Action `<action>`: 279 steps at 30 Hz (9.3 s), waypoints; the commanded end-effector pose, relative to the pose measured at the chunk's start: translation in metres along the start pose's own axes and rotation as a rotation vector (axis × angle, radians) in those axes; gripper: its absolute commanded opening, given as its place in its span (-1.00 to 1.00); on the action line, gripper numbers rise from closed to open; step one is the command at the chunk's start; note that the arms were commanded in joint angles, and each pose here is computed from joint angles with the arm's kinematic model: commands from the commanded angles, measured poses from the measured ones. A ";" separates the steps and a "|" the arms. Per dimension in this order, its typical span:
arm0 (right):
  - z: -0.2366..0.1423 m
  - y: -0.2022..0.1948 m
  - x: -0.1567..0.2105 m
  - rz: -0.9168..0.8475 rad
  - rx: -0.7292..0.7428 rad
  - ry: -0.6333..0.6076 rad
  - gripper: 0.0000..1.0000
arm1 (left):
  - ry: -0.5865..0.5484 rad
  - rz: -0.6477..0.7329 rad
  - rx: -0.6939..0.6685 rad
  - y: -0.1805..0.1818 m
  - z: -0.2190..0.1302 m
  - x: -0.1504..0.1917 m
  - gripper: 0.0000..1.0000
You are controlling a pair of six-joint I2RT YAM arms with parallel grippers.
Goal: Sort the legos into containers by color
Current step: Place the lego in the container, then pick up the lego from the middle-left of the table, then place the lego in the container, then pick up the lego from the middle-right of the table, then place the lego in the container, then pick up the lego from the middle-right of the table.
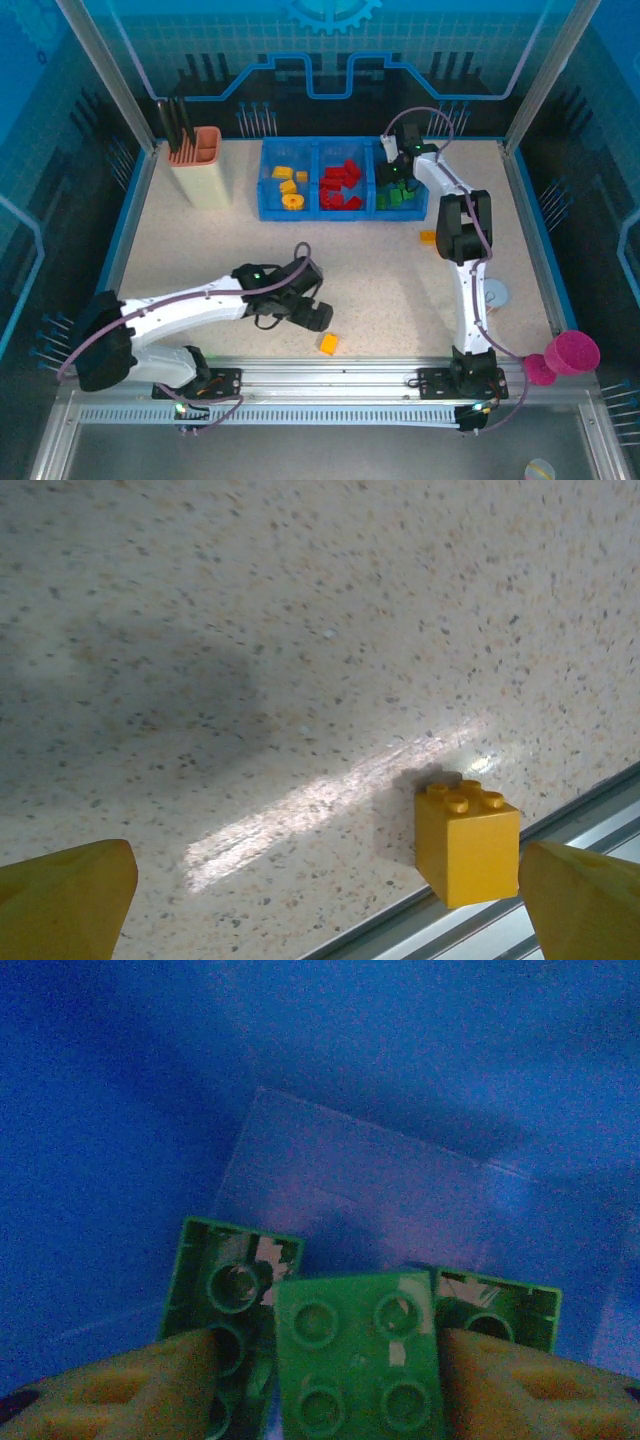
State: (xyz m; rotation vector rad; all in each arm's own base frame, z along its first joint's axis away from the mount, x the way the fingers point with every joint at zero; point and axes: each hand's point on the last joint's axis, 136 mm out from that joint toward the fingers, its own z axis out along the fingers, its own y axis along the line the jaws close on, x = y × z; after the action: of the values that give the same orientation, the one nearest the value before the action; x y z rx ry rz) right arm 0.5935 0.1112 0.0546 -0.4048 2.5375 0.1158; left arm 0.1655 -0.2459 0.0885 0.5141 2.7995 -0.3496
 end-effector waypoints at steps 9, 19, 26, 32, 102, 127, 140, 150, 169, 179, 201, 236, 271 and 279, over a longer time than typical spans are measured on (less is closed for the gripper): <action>-0.034 0.005 -0.013 -0.009 -0.037 -0.054 0.24 | 0.092 0.055 -0.063 -0.036 0.018 0.029 0.81; -0.055 0.007 -0.025 -0.029 -0.041 -0.093 0.24 | 0.130 0.022 -0.059 -0.052 0.042 0.043 0.66; -0.071 0.007 -0.029 -0.047 -0.031 -0.117 0.27 | 0.146 0.024 -0.061 -0.057 0.057 0.045 0.48; -0.088 0.009 -0.036 -0.048 -0.033 -0.159 0.29 | 0.187 0.030 -0.061 -0.057 0.068 0.054 0.13; -0.143 -0.046 0.247 0.641 0.089 0.138 0.34 | -0.476 -0.105 -0.287 0.189 -0.015 -0.333 0.30; -0.111 -0.062 0.248 0.586 0.134 0.251 0.18 | -0.534 -0.058 -0.335 0.188 -0.063 -0.327 0.40; -0.118 -0.056 0.246 0.447 0.167 0.296 -0.39 | -0.544 -0.050 -0.357 0.189 -0.082 -0.321 0.42; -0.178 -0.011 0.186 0.203 0.118 0.204 -0.47 | -0.583 -0.088 -0.350 0.189 -0.128 -0.272 0.55; -0.178 0.247 -0.047 -0.487 -0.124 -0.197 -0.44 | -0.632 -0.198 -0.358 0.202 -0.213 -0.118 0.61; -0.107 0.293 -0.092 -0.476 -0.143 -0.316 -0.40 | -0.627 -0.207 -0.361 0.202 -0.208 -0.088 0.66; -0.167 0.294 -0.090 -0.472 -0.374 -0.352 0.38 | -0.684 -0.166 -0.284 0.192 -0.205 -0.103 0.76; -0.225 -0.041 0.180 0.605 0.004 -0.065 0.59 | -0.622 -0.147 -0.238 0.196 -0.181 -0.157 0.91; -0.085 -0.045 0.206 0.479 -0.002 0.334 0.38 | -0.626 -0.167 -0.317 0.208 -0.192 -0.157 0.98; -0.094 -0.036 0.214 0.452 -0.010 0.353 0.37 | -0.624 -0.172 -0.322 0.210 -0.189 -0.157 0.98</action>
State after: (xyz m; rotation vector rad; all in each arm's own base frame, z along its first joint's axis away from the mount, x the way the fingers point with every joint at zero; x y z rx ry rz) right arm 0.4066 -0.0045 0.0217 0.2061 2.8643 0.2263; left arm 0.3405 -0.0569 0.2649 0.0868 2.2524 -0.0857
